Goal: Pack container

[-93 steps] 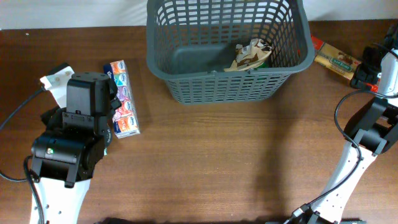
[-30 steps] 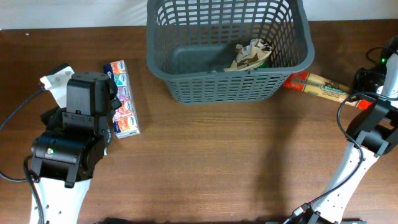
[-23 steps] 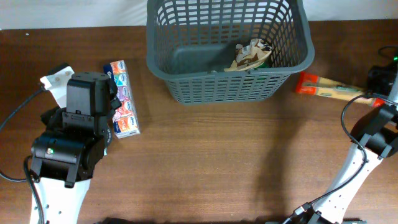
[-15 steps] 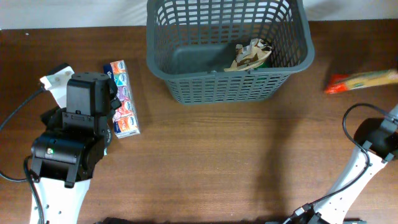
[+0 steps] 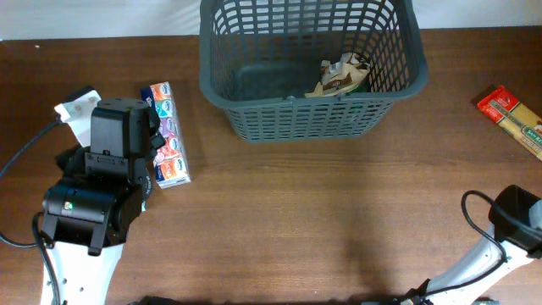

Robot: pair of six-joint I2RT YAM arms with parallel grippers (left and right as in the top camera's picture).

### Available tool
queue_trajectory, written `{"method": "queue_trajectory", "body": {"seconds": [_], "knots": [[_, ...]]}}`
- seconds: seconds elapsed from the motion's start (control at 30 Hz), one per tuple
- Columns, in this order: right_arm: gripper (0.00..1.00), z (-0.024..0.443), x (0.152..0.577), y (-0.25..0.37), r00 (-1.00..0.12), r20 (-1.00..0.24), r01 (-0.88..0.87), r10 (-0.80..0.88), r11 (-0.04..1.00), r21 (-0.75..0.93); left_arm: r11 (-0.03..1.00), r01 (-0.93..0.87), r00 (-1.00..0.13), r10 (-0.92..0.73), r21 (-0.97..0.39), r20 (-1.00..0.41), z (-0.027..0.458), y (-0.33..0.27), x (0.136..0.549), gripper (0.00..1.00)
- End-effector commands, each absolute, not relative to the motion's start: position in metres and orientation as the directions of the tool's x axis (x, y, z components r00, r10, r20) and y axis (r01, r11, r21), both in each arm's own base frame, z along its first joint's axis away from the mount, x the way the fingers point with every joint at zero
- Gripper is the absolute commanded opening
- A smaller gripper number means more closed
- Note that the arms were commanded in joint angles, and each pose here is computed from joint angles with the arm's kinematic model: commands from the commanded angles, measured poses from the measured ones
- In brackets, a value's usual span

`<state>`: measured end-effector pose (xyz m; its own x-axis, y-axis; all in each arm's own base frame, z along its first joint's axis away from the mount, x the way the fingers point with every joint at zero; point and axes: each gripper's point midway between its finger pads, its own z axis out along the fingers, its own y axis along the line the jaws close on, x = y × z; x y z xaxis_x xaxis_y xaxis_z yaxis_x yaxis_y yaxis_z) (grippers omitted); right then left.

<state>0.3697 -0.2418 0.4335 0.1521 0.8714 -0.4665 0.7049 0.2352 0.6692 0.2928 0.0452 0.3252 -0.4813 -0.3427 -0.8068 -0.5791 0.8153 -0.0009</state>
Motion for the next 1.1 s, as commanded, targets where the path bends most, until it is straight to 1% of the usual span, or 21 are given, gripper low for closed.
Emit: {"method": "queue_trajectory", "body": {"seconds": [0.0, 0.07, 0.1, 0.2, 0.23, 0.27, 0.37, 0.53, 0.6, 0.67, 0.7, 0.73, 0.83, 0.9, 1.07], "knots": [[0.25, 0.406, 0.381, -0.253, 0.116, -0.477, 0.761, 0.871, 0.231, 0.607, 0.818, -0.576, -0.475, -0.339, -0.005, -0.812, 0.330, 0.046, 0.293, 0.99], [0.51, 0.397, 0.384, -0.261, 0.121, -0.483, 0.783, 0.867, 0.215, 0.583, 0.818, -0.576, -0.475, -0.339, -0.005, -0.812, 0.330, 0.046, 0.293, 0.99], [0.61, 0.391, 0.384, -0.265, 0.123, -0.486, 0.797, 0.865, 0.206, 0.568, 0.818, -0.576, -0.475, -0.339, -0.005, -0.812, 0.330, 0.046, 0.293, 1.00], [0.82, 0.367, 0.389, -0.277, 0.115, -0.482, 0.841, 0.868, 0.174, 0.513, 0.818, -0.576, -0.475, -0.339, -0.005, -0.812, 0.330, 0.046, 0.293, 0.99], [0.93, 0.357, 0.391, -0.281, 0.112, -0.478, 0.856, 0.871, 0.159, 0.491, 0.818, -0.576, -0.475, -0.339, -0.005, -0.812, 0.330, 0.046, 0.293, 0.99], [0.99, 0.346, 0.392, -0.287, 0.110, -0.474, 0.873, 0.873, 0.143, 0.467, 0.818, -0.576, -0.475, -0.339, -0.005, -0.812, 0.330, 0.046, 0.293, 0.99], [0.99, 0.319, 0.396, -0.300, 0.100, -0.471, 0.908, 0.877, 0.113, 0.403, 0.818, -0.576, -0.475, -0.339, -0.005, -0.812, 0.330, 0.046, 0.293, 0.99], [0.99, 0.275, 0.394, -0.299, 0.050, -0.415, 0.951, 0.908, 0.084, 0.299, 0.818, -0.576, -0.475, -0.339, -0.005, -0.812, 0.330, 0.046, 0.293, 0.99], [0.99, 0.264, 0.393, -0.305, 0.053, -0.424, 0.961, 0.904, 0.069, 0.268, 0.818, -0.576, -0.474, -0.339, -0.005, -0.812, 0.330, 0.046, 0.293, 0.99], [0.99, 0.254, 0.385, -0.316, 0.151, -0.442, 0.969, 0.884, -0.043, 0.245, 0.818, -0.576, -0.475, -0.339, -0.005, -0.812, 0.330, 0.046, 0.293, 0.99], [0.99, 0.248, 0.379, -0.320, 0.231, -0.434, 0.960, 0.871, -0.131, 0.248, 0.818, -0.576, -0.475, -0.339, -0.005, -0.812, 0.330, 0.046, 0.293, 0.99], [0.99, 0.241, 0.374, -0.324, 0.306, -0.416, 0.943, 0.857, -0.211, 0.258, 0.818, -0.576, -0.475, -0.339, -0.005, -0.812, 0.330, 0.046, 0.293, 0.99], [0.99, 0.227, 0.361, -0.334, 0.464, -0.351, 0.880, 0.813, -0.380, 0.284, 0.818, -0.576, -0.475, -0.339, -0.005, -0.812, 0.330, 0.046, 0.293, 0.99], [0.99, 0.218, 0.353, -0.342, 0.530, -0.319, 0.844, 0.785, -0.454, 0.285, 0.818, -0.576, -0.475, -0.339, -0.005, -0.812, 0.330, 0.046, 0.293, 0.99], [0.99, 0.189, 0.332, -0.361, 0.616, -0.257, 0.787, 0.745, -0.569, 0.237, 0.818, -0.576, -0.475, -0.339, -0.005, -0.812, 0.330, 0.046, 0.293, 1.00]]}}
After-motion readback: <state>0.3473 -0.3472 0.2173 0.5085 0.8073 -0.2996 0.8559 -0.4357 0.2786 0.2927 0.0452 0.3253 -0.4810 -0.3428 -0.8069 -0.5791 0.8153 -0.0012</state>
